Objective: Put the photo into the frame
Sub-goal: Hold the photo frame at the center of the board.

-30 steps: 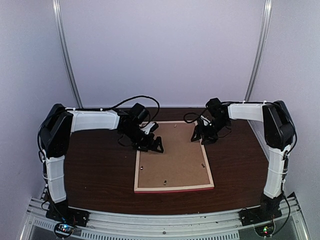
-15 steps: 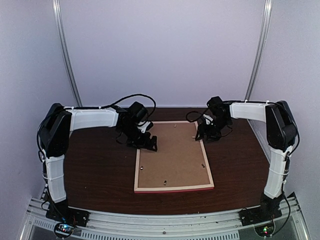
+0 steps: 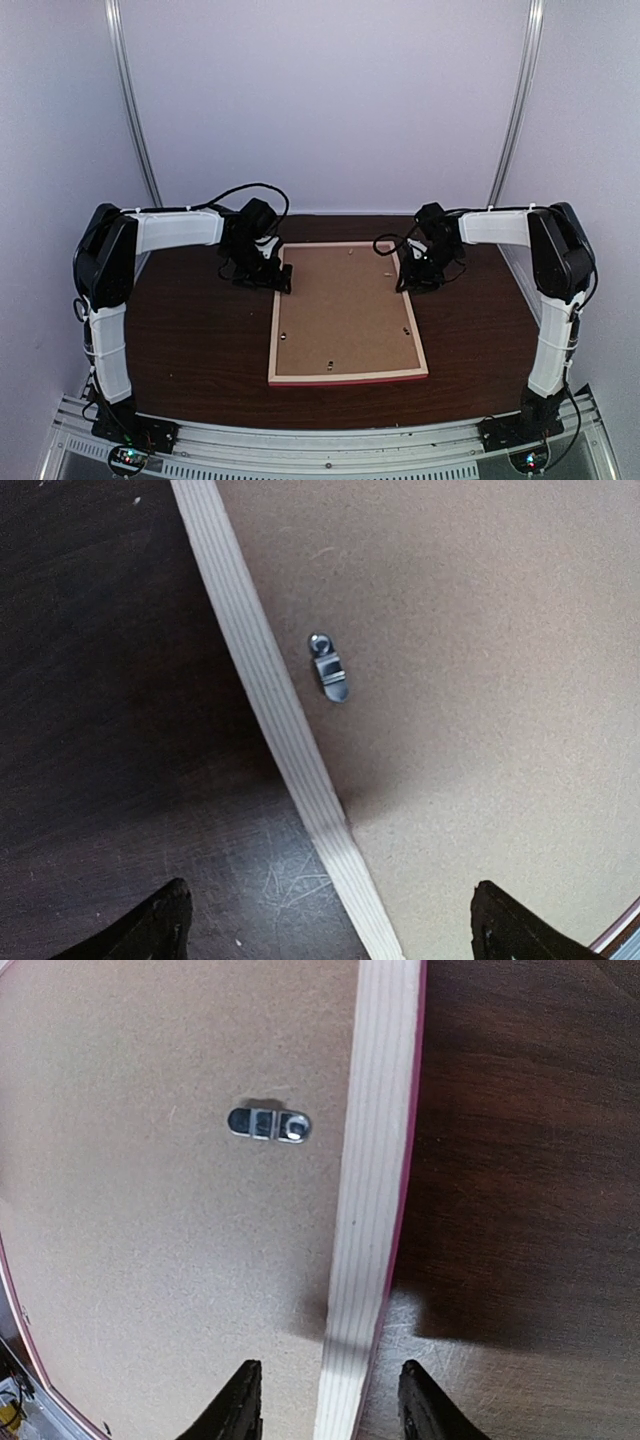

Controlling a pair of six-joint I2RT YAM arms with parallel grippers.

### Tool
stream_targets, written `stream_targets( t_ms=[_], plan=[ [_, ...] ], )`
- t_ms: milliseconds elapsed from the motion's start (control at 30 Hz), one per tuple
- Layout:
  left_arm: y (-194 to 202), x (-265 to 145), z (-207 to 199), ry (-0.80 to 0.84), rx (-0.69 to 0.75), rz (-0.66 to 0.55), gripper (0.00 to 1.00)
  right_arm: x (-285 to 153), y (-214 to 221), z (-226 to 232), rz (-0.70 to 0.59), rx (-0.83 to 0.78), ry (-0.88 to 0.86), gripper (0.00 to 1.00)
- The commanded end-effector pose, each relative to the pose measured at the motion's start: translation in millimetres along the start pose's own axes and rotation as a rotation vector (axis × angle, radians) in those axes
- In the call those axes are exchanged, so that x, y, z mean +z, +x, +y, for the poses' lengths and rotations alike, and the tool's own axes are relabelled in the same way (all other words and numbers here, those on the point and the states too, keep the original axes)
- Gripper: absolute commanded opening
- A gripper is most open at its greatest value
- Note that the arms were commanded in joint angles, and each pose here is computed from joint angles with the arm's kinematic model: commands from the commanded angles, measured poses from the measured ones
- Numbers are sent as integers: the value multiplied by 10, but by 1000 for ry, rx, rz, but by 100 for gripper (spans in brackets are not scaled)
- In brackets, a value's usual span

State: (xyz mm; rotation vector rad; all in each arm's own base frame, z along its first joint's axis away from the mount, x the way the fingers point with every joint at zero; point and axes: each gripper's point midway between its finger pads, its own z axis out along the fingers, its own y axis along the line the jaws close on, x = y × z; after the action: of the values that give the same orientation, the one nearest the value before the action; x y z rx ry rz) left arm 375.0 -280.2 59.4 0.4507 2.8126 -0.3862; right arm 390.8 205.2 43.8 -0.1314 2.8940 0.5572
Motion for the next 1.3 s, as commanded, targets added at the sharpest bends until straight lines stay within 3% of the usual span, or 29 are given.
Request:
stream_targets(
  t_ms=[0, 767, 1267],
  plan=[
    [-145, -148, 9, -25, 28, -51, 98, 57, 17, -44, -5, -15, 23, 44],
    [-454, -82, 218, -75, -1, -66, 98, 147, 210, -145, 12, -11, 58, 14],
    [-544, 135, 227, -85, 43, -51, 98, 83, 438, -217, 10, 8, 78, 6]
  ],
)
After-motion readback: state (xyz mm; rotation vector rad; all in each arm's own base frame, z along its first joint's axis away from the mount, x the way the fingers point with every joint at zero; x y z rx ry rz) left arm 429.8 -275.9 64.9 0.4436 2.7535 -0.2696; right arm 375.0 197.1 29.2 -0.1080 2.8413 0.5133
